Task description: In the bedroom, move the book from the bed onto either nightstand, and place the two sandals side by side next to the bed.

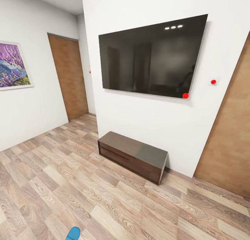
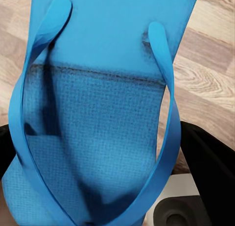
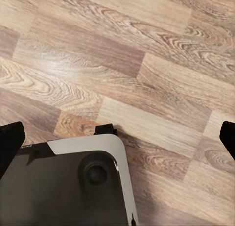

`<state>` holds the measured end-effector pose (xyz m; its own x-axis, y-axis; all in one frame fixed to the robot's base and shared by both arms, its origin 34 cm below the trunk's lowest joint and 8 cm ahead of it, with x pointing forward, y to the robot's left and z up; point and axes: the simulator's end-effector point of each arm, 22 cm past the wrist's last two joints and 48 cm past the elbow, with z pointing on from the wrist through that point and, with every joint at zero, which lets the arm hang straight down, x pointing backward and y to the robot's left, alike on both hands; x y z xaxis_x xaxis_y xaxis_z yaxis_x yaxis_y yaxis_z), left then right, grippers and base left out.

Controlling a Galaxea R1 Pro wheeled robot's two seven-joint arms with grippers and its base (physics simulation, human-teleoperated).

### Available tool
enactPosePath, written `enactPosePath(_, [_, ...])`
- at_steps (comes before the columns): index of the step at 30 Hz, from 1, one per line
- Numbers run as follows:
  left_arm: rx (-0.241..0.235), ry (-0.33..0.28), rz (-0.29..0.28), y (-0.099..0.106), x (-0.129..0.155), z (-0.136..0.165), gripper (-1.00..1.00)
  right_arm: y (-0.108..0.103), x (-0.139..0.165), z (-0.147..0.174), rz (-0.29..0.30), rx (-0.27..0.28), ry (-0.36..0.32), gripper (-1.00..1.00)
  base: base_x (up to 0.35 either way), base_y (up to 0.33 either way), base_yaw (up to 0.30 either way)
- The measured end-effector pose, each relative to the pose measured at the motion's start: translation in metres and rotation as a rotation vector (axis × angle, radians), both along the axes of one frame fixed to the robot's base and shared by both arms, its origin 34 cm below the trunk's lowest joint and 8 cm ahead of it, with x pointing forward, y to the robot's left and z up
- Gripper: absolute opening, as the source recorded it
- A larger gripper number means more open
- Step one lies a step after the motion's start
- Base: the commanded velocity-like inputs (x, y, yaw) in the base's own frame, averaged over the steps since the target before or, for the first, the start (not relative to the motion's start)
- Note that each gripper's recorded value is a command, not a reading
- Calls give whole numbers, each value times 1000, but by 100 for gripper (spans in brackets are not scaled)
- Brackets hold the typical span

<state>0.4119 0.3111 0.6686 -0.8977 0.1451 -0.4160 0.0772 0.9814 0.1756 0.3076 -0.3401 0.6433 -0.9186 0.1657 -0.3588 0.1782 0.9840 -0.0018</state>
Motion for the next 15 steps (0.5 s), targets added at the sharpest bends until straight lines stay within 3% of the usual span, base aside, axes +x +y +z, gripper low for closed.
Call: enactPosePath(15, [-4,17,0,-2,-12,-6,-100,0,-4,-2,2,0,13,100,0,0,0])
